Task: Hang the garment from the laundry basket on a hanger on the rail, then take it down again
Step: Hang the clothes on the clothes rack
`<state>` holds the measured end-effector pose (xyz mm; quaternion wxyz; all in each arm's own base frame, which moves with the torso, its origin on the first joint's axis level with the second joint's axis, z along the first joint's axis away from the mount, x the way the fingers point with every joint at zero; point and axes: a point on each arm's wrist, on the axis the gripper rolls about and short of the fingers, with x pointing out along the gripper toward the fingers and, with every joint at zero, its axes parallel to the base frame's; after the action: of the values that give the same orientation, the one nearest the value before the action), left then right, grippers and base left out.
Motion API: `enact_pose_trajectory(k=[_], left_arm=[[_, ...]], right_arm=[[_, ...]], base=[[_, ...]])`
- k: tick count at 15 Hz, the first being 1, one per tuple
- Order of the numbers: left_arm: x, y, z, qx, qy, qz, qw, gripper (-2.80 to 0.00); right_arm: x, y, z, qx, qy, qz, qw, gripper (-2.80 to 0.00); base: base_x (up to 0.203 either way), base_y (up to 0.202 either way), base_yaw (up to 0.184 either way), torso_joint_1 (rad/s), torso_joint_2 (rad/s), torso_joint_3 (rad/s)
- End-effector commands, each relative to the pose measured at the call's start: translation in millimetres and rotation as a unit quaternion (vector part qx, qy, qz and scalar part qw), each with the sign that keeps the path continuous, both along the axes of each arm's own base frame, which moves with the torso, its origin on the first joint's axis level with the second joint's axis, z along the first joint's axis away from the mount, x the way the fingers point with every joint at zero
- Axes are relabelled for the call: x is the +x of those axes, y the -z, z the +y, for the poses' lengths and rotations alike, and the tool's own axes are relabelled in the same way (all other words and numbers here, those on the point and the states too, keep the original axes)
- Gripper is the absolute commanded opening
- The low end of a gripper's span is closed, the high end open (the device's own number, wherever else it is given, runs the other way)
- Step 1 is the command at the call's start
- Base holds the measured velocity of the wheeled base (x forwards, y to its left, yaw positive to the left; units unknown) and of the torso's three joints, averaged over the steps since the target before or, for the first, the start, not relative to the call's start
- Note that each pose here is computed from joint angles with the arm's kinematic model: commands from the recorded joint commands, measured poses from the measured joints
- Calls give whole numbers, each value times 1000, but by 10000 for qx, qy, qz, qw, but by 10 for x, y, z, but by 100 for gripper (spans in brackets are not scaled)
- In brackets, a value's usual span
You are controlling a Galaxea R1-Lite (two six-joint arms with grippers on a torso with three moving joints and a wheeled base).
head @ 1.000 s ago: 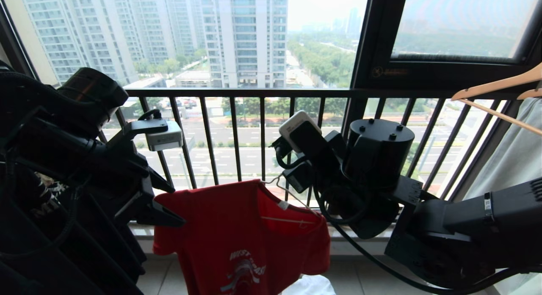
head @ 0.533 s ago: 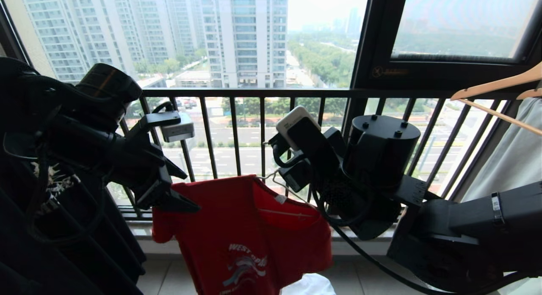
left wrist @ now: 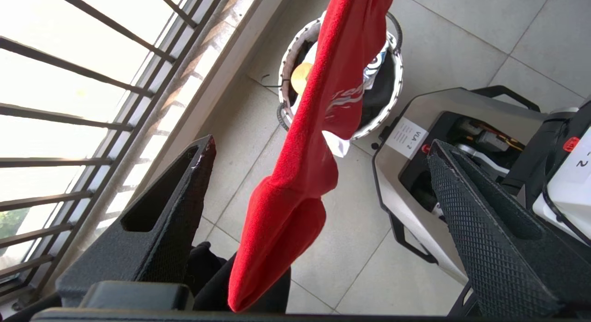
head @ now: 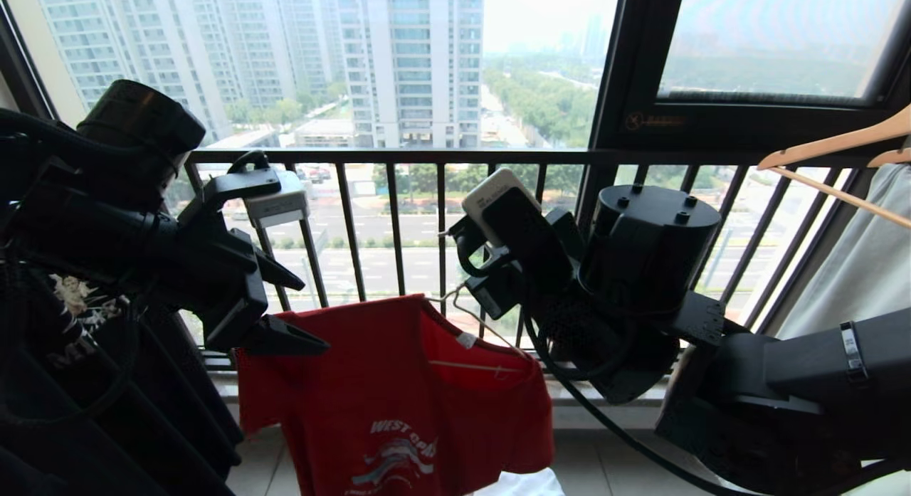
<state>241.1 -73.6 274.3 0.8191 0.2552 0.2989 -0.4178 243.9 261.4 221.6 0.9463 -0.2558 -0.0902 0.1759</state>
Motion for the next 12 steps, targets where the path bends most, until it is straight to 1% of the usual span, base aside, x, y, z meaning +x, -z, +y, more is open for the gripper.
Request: enact_pose_trajectory(k=[1,2,4,8,12], left_arm=[[60,85,-76,39,136,169,9998,0],[95,129,-102,45,175,249,9995,0],[162,177,-135,-117,323,383,9987,0],[286,292,-200,-78,355,545,9979,0],[273,292,-224,-81,405,548,9976,0]], right_arm=[[-5,-30,7,42,-34,-53,10000,-280],[-8,-50,4,76,-50,-74,9999,-280],[-26,-82,-8,176,-65,-72,9998,-280],[-26,-132,-7,247,-74,-127,9996,-280],[-29,-155,-11,274,-68,-151,9995,-280]], base=[[0,0,0,0,0,0],[0,0,0,0,0,0],[0,0,0,0,0,0],[0,0,0,0,0,0],[0,0,0,0,0,0]])
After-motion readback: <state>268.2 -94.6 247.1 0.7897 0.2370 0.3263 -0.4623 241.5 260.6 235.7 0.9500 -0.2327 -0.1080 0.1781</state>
